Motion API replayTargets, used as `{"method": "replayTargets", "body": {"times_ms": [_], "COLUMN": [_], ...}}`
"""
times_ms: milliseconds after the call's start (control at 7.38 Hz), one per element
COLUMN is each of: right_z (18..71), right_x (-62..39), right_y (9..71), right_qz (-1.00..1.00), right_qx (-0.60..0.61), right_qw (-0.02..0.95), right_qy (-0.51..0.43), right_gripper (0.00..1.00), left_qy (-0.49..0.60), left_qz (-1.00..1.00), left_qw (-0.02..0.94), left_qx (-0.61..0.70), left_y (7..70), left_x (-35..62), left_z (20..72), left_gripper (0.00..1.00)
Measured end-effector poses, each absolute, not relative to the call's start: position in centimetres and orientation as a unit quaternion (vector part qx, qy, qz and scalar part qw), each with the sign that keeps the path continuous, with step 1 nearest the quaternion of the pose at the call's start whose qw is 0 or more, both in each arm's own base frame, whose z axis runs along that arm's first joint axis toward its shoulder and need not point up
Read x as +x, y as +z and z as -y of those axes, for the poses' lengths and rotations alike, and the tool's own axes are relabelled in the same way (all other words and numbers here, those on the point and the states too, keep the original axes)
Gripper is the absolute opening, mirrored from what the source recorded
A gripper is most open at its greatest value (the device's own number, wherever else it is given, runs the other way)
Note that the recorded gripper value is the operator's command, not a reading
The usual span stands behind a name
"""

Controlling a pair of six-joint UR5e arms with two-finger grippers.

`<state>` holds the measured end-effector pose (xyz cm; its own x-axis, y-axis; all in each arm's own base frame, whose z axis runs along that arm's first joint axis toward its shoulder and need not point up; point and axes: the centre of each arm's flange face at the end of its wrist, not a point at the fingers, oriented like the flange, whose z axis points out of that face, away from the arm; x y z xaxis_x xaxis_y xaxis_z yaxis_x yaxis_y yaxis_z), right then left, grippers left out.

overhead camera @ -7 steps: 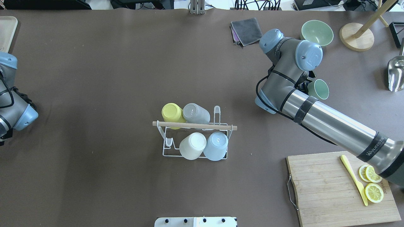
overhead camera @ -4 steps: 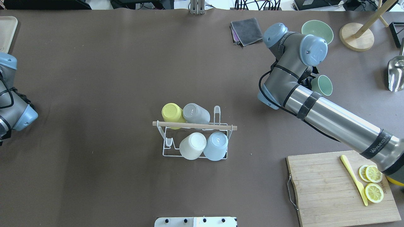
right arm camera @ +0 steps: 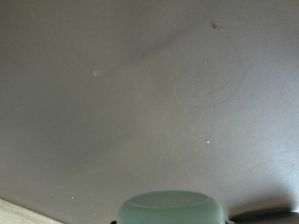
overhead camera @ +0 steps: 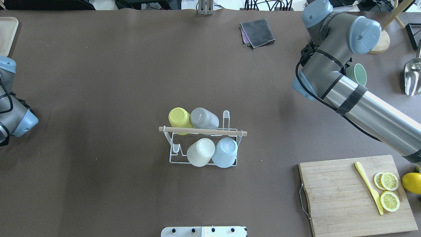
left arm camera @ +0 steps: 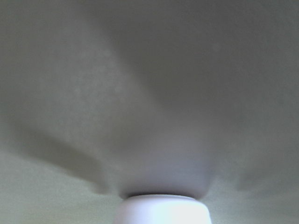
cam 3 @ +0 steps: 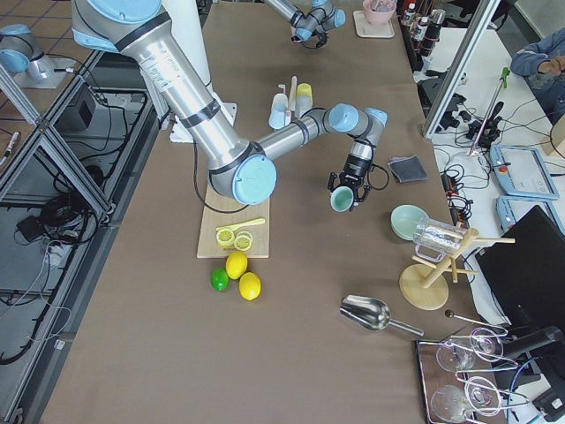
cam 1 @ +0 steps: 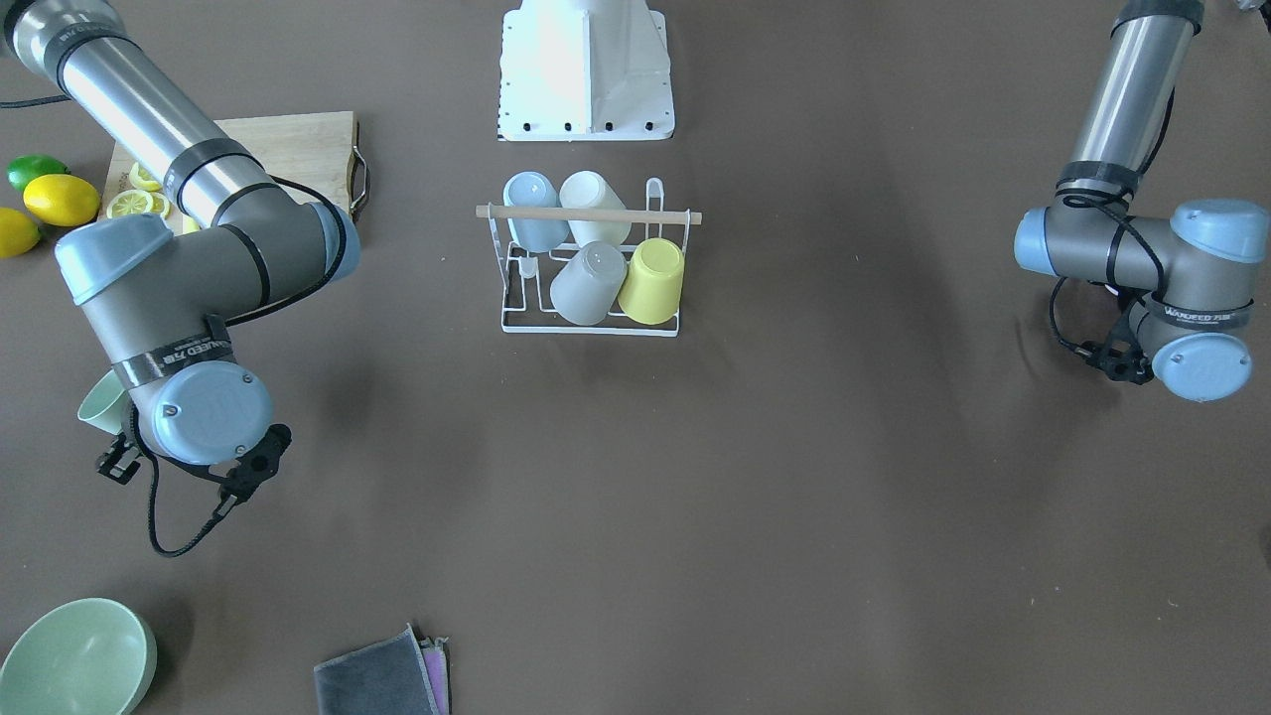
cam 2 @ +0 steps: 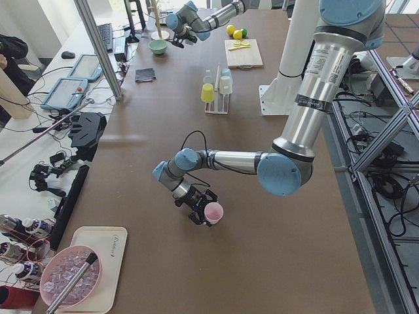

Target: Place cup on cup holder

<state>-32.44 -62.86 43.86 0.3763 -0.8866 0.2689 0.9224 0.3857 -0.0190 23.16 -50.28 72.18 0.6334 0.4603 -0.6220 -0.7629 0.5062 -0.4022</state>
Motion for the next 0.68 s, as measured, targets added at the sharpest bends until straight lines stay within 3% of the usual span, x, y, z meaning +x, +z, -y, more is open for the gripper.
{"method": "replayTargets", "body": {"times_ms": [135, 271, 677], "right_z": [62.9, 62.2, 59.9], "right_x": [-29.8, -28.0, -24.4], "right_y": [43.7, 44.7, 47.1], "right_qz": [0.118, 0.132, 0.173], "right_qx": [-0.080, -0.087, -0.101], "right_qw": [0.828, 0.830, 0.833], "right_qy": [-0.543, -0.535, -0.515], "right_gripper": [0.00, 0.00, 0.00], "left_qy": [0.364, 0.364, 0.362], "left_qz": [-0.223, -0.223, -0.224], "left_qw": [0.839, 0.839, 0.840], "left_qx": [-0.338, -0.338, -0.337], "left_y": [72.3, 72.3, 71.8], "left_x": [23.0, 22.9, 21.1], "left_z": [50.2, 50.2, 50.9], "left_gripper": [0.16, 0.02, 0.00]}}
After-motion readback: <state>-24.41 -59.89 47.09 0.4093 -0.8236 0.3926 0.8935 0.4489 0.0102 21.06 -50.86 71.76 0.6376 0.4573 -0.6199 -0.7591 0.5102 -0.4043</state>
